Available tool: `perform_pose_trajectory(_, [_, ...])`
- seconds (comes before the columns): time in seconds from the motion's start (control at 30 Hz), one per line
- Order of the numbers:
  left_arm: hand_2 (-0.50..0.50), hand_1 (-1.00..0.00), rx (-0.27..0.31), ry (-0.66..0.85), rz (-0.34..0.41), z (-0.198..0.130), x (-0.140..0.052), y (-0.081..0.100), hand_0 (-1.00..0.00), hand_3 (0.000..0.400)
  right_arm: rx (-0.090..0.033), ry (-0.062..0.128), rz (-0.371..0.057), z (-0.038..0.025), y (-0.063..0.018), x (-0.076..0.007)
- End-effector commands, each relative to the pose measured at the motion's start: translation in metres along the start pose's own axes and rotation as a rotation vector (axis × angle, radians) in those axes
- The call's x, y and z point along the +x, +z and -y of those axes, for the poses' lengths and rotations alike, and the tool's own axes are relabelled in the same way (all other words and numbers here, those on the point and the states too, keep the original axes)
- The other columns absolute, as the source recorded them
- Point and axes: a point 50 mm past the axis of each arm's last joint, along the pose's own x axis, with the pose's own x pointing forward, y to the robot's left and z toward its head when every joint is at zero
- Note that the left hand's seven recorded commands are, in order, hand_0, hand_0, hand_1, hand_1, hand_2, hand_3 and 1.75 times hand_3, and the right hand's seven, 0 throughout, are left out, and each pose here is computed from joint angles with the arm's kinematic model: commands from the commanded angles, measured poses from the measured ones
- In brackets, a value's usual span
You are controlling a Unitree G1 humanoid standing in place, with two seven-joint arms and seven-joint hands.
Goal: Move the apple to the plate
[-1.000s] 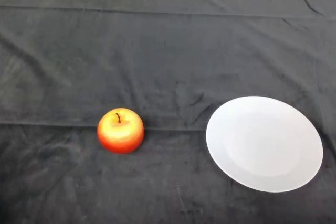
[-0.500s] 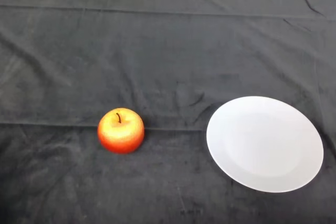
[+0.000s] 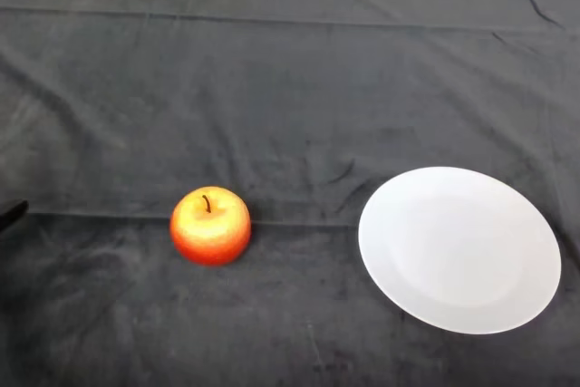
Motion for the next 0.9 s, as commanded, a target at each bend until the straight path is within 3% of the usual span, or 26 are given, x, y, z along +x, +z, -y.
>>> perform_pose_trajectory(0.03, [0.0,0.0,-0.012,-0.056,0.084,0.014,0.008,0.019,0.0,0.0,0.019,-0.004,0.016,-0.0003,0.0041,0.0])
perform_pose_trajectory(0.47, [0.0,0.0,0.034,-0.276,0.128,0.032,0.0,0.027,0.0,0.0,0.017,-0.004,0.016,-0.0004,0.004,0.0])
perform_pose_trajectory(0.9, [0.0,0.0,0.036,-0.333,0.125,0.031,-0.002,0.029,0.0,0.0,0.014,-0.005,0.016,-0.0004,0.0039,-0.0001])
